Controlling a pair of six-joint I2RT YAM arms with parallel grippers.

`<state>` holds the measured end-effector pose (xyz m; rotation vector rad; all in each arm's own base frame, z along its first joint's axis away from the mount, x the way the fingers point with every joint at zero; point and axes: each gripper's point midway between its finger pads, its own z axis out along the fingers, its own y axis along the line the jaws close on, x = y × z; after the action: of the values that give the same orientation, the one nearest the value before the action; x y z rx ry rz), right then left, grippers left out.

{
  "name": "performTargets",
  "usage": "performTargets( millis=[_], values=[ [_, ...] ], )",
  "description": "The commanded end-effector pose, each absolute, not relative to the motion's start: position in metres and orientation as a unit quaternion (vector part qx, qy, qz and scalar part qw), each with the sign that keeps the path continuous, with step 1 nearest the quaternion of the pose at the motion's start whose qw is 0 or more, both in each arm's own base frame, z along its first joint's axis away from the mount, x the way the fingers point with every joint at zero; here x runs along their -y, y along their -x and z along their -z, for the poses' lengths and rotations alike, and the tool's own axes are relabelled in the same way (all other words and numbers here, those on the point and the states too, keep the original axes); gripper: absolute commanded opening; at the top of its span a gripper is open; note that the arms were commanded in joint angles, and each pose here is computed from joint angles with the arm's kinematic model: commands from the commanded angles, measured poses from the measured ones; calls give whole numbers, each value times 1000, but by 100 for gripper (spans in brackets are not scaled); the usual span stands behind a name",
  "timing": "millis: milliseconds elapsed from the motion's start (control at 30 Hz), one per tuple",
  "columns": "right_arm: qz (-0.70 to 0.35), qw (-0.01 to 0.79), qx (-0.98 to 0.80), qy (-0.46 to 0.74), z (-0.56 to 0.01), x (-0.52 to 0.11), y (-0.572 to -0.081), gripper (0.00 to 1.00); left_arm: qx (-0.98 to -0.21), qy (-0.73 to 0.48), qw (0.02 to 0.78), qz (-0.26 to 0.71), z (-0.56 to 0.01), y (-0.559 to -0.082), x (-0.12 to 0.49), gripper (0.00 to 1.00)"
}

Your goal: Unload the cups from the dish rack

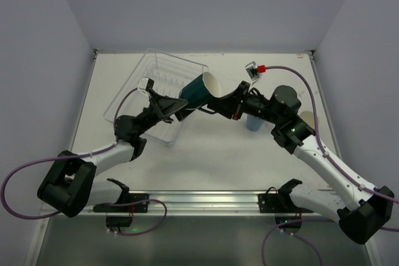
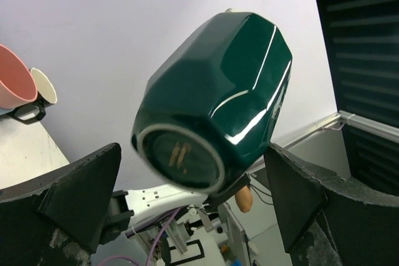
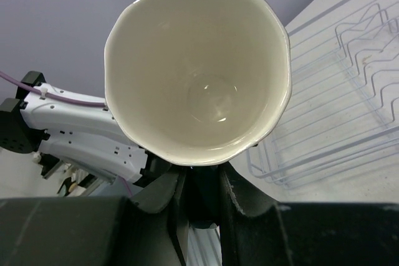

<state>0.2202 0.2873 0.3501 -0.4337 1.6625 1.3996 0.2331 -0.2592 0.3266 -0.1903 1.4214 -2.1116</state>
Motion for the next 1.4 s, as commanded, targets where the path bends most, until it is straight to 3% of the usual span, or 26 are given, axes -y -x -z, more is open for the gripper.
performTargets(
  millis=[0, 300, 533, 833, 1067, 1367],
  values=[
    [-591, 520, -588, 189, -413, -272, -207, 0, -362, -124, 400, 833, -404, -159, 229, 100],
    [-570, 546, -592, 164, -418, -247, -207, 0, -343, -183, 406, 827, -419, -140, 229, 100],
    [-472, 606, -633, 96, -418, -204, -227, 0, -369, -184, 403, 817, -402, -146, 234, 100],
    [-219, 658, -712, -107, -388, -93, -258, 0, -448, -161, 397, 785, -361, -179, 252, 100],
    [-22, 626, -736, -258, -355, -14, -259, 0, -481, -155, 398, 765, -352, -194, 260, 100],
    [77, 577, -704, -406, -337, 28, -259, 0, -500, -116, 384, 768, -342, -201, 259, 100]
  ],
)
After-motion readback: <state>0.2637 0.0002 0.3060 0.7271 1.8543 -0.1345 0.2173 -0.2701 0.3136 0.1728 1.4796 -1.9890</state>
